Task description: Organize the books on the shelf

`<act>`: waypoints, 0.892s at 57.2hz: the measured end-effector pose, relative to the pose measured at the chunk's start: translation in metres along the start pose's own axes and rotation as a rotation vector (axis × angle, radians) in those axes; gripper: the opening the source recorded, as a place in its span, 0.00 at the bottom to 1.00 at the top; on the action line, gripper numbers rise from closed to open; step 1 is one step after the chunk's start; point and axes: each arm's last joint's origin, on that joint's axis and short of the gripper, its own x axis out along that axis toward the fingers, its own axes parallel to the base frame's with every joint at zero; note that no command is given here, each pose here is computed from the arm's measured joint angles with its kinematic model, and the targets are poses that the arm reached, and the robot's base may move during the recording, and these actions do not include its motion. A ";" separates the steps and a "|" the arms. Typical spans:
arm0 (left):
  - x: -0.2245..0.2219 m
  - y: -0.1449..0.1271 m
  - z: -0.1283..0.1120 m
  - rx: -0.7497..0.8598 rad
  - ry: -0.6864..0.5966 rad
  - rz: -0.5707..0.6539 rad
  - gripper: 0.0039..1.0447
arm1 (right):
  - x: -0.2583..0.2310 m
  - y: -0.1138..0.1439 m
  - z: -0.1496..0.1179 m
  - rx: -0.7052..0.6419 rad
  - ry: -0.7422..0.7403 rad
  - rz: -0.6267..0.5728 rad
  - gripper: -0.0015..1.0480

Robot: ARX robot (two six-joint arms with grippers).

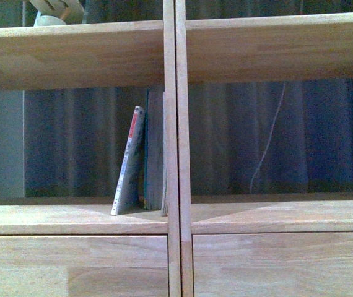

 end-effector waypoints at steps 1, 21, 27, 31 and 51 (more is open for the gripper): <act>0.000 0.000 0.000 0.000 0.000 0.000 0.02 | 0.000 0.000 0.000 0.000 0.000 0.000 0.07; 0.000 0.000 0.000 0.000 0.000 0.000 0.55 | 0.000 0.000 0.000 0.000 0.000 0.000 0.64; 0.000 0.000 0.000 0.000 0.000 0.000 0.74 | 0.000 0.000 0.000 0.000 0.000 0.000 0.81; 0.000 0.000 0.000 0.000 0.000 0.000 0.86 | 0.000 0.000 0.000 0.000 0.000 0.000 0.92; 0.000 0.000 0.000 0.000 0.000 0.000 0.93 | 0.000 0.000 0.000 0.000 0.000 0.000 0.93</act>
